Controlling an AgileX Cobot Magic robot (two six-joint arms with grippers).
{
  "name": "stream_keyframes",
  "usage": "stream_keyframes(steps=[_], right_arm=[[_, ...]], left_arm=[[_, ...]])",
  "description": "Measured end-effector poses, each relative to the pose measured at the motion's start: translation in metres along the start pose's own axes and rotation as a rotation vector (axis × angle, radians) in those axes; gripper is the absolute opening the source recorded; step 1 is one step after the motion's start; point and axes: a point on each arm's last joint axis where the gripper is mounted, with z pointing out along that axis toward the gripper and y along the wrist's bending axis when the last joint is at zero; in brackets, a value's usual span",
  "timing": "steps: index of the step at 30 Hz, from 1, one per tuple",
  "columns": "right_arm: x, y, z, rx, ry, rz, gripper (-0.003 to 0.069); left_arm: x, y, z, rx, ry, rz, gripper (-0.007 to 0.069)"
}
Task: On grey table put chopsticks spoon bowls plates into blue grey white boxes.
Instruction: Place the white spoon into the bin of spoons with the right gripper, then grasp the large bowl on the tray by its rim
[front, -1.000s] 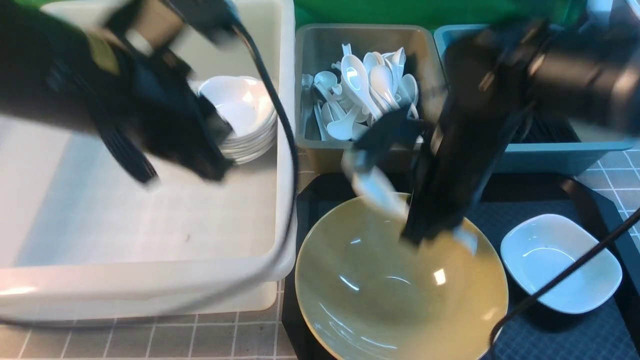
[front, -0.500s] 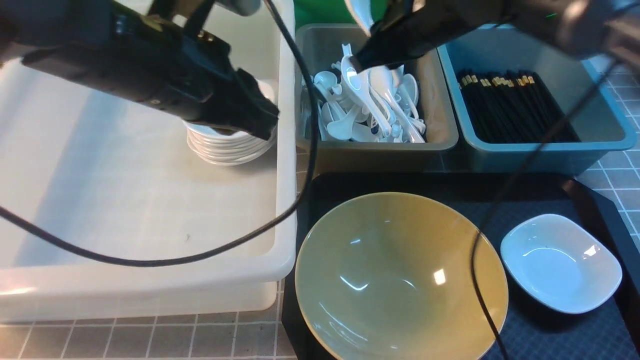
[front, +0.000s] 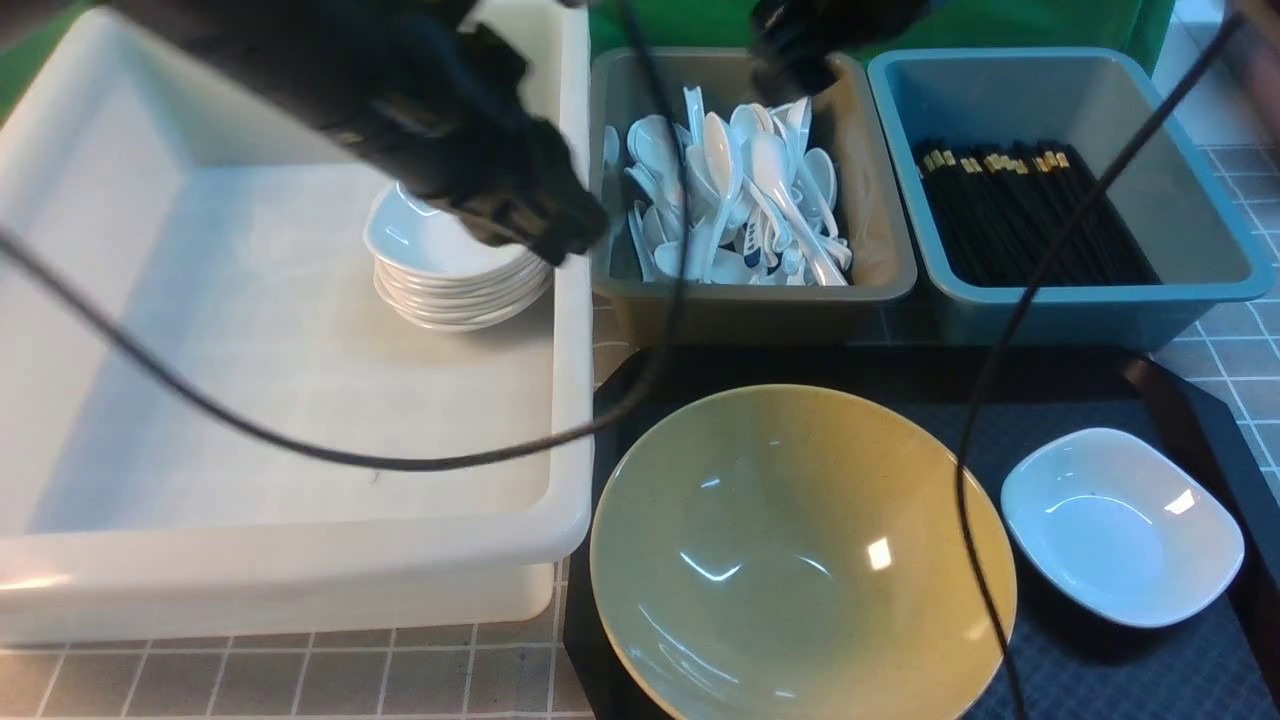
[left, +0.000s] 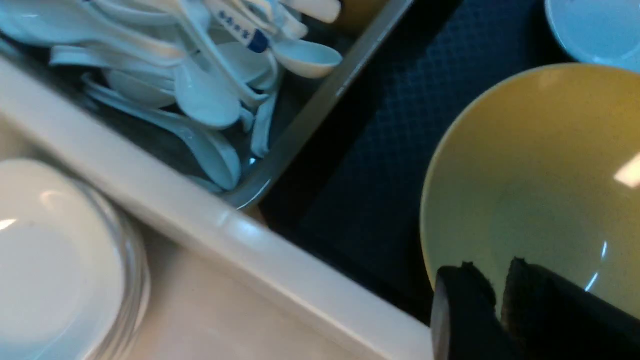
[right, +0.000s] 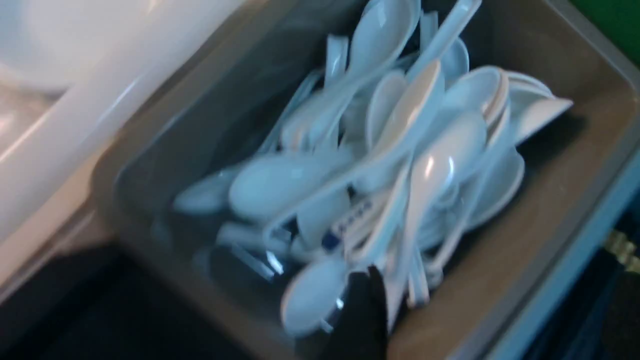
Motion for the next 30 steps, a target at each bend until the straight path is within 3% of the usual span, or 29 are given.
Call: stream_keyframes(steps=[3, 4, 8, 14, 24, 27, 29, 30], right_arm=[[-0.005, -0.004, -0.062, 0.022, -0.108, -0.002, 0.0524], [-0.004, -0.004, -0.061, 0.022, -0.105, -0.001, 0.0521], [0.011, 0.000, -0.111, 0.032, -0.128, 0.002, 0.0447], [0.051, 0.012, -0.133, 0.006, -0.036, 0.001, 0.0367], [0.088, 0.022, -0.120, -0.033, 0.097, -0.005, 0.0285], [0.088, 0.022, -0.120, -0.034, 0.099, -0.011, 0.0269], [0.089, 0.022, -0.120, -0.035, 0.100, -0.017, 0.0248], [0.089, 0.022, -0.120, -0.035, 0.100, -0.028, 0.0232]], left_arm=[[-0.020, -0.009, 0.033, 0.028, 0.093, 0.046, 0.0256], [-0.021, -0.007, 0.035, 0.025, 0.098, 0.048, 0.0263], [-0.026, -0.006, 0.085, 0.019, 0.243, 0.043, 0.0411], [-0.014, 0.003, 0.132, 0.033, 0.352, 0.001, 0.0494], [-0.003, -0.001, 0.187, 0.168, 0.355, -0.053, 0.0484], [-0.001, -0.004, 0.193, 0.196, 0.356, -0.047, 0.0414], [-0.002, -0.008, 0.196, 0.203, 0.356, -0.036, 0.0307], [-0.003, -0.010, 0.196, 0.204, 0.351, -0.031, 0.0209]])
